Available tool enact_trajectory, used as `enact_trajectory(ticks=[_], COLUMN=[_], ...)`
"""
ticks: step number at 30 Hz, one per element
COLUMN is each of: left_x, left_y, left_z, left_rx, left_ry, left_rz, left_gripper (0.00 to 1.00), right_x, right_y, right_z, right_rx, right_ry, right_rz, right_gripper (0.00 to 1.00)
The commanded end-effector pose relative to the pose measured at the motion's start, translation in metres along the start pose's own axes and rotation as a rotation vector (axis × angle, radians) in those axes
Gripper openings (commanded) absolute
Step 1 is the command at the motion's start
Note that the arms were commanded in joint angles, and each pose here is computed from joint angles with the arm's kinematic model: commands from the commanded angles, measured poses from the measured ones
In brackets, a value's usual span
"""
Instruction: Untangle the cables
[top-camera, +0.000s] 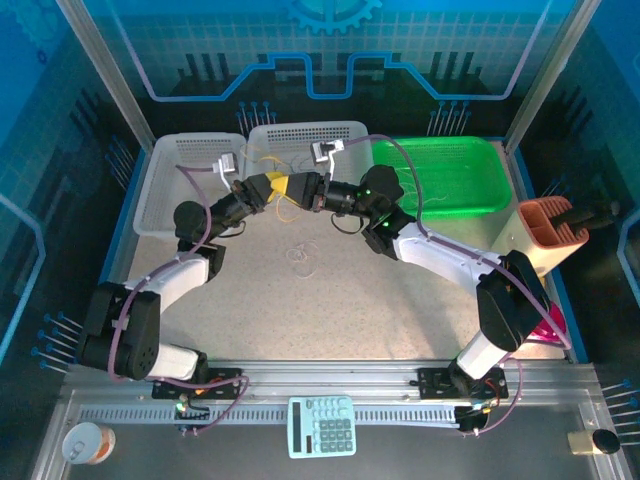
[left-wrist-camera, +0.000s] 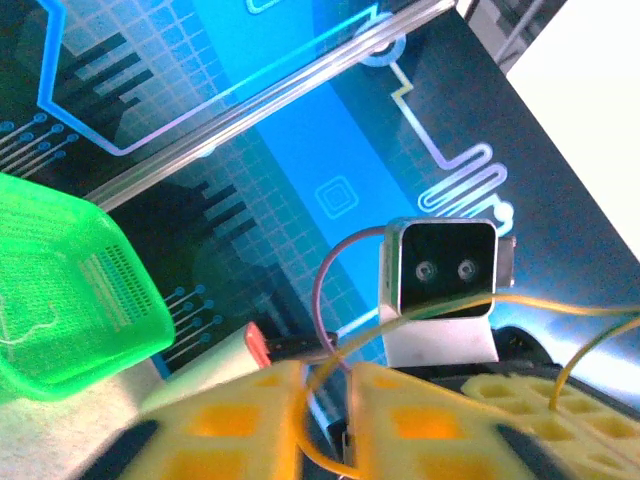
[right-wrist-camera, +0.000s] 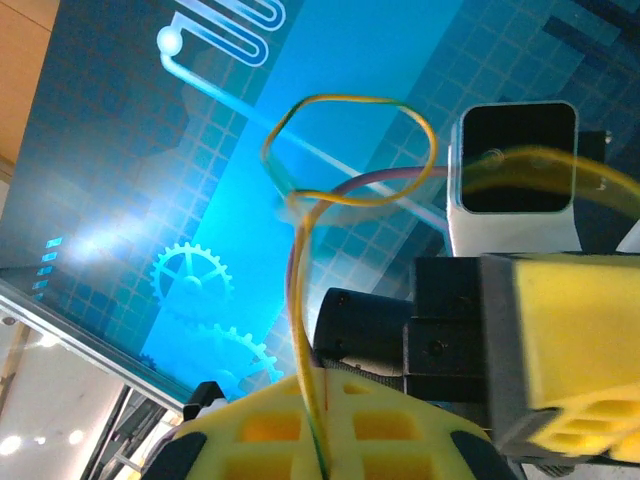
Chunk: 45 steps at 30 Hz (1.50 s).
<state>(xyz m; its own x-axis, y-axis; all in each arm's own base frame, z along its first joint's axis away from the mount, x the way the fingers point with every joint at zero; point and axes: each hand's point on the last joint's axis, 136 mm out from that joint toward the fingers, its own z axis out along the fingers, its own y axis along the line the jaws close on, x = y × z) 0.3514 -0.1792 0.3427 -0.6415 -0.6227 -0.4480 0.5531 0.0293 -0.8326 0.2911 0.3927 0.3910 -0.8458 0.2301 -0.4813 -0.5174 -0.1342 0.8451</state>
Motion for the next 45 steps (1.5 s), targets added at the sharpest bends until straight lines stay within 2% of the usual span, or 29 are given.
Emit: enact_trajectory(ticks=[1,6,11,17,22,31,35,36,40,41,43,45], left_x=[-0.009,-0.026,-0.056,-0.084,-0.101,-0.132,-0.141,-0.144,-0.155,-0.158,-0.166,-0.175], left_y=[-0.019,-0.012,-0.019,-0.045,-0.069,-0.102,-0.119,-0.122,-0.133,-0.136,-0.142,-0.148], left_z=[0.003,-0.016,-0.041,-0.054,-0.054,-0.061,-0.055,-0.053,-0.046,-0.044,-0.042,-0.040], left_rx=[0.058,-0.021,-0.096,-0.161,-0.159,-0.137,-0.113,-0.111,-0.128,-0.133,-0.151,-0.165], left_ry=[-0.030,-0.103,-0.195,-0.245,-0.271,-0.354,-0.359,-0.356,-0.346,-0.346,-0.351,-0.354], left_rz=[0.053,0.077,0.125,0.220,0.274,0.322,0.335,0.340,0.377,0.388,0.422,0.452], left_gripper=[0.00,0.00,0.00,0.00,0.00,0.00,0.00,0.00,0.00,0.00,0.00,0.00], right_x=[0.002,-0.008,-0.007,0.006,0.014,0.017,0.022,0.024,0.028,0.021,0.017,0.013], right_y=[0.007,-0.004,-0.031,-0.067,-0.091,-0.118,-0.111,-0.105,-0.084,-0.073,-0.063,-0.057], right_z=[-0.010,-0.046,-0.090,-0.138,-0.168,-0.194,-0.178,-0.170,-0.148,-0.143,-0.140,-0.140], right_rx=[-0.012,0.080,0.254,0.495,0.619,0.691,0.628,0.607,0.556,0.538,0.527,0.534], right_ry=[-0.001,-0.036,-0.047,-0.049,-0.064,-0.126,-0.088,-0.064,0.003,-0.002,-0.002,-0.004], right_rz=[-0.026,-0.052,-0.087,-0.131,-0.128,-0.044,-0.038,-0.053,-0.098,-0.119,-0.137,-0.157], right_gripper=[0.00,0.00,0.00,0.00,0.00,0.00,0.00,0.02,0.56,0.65,0.78,0.82])
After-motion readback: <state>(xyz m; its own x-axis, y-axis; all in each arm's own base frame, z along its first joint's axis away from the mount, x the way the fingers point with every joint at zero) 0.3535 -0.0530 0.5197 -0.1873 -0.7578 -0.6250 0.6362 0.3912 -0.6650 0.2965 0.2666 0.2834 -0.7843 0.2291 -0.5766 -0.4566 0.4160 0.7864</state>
